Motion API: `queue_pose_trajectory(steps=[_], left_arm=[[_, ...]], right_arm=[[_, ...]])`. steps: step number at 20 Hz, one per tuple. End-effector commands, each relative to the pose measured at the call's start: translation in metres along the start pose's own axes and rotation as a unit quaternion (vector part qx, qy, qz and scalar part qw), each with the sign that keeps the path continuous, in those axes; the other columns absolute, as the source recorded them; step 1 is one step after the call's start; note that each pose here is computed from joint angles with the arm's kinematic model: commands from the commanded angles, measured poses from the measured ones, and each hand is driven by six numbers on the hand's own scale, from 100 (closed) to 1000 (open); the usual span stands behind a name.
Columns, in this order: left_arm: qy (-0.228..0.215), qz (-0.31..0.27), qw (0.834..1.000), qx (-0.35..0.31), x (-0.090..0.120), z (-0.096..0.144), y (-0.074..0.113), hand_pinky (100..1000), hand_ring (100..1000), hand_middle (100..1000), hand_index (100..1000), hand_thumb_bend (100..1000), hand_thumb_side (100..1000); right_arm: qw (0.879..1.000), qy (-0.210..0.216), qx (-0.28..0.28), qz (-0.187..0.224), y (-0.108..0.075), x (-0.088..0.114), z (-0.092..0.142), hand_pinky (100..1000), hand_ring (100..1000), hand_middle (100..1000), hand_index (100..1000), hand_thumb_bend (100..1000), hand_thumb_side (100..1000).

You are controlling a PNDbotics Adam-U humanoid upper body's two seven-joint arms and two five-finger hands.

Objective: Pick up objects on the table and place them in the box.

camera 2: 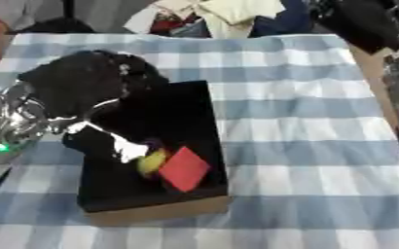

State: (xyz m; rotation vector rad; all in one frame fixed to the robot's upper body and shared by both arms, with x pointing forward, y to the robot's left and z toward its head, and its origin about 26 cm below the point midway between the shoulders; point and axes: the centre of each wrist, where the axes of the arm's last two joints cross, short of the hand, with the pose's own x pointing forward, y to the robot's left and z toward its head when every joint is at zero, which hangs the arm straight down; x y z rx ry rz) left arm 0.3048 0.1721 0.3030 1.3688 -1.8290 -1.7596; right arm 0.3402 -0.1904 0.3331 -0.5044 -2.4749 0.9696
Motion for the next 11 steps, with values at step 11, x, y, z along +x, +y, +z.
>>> queue_pose_trajectory(steps=[11], left_arm=[[0.153,0.282,0.851,0.416,-0.052,0.032,0.01,516,739,656,838,119,894]], right_arm=[[0.999,-0.018,-0.041,-0.009,-0.011,0.007,0.001,869,816,707,806,100,835]])
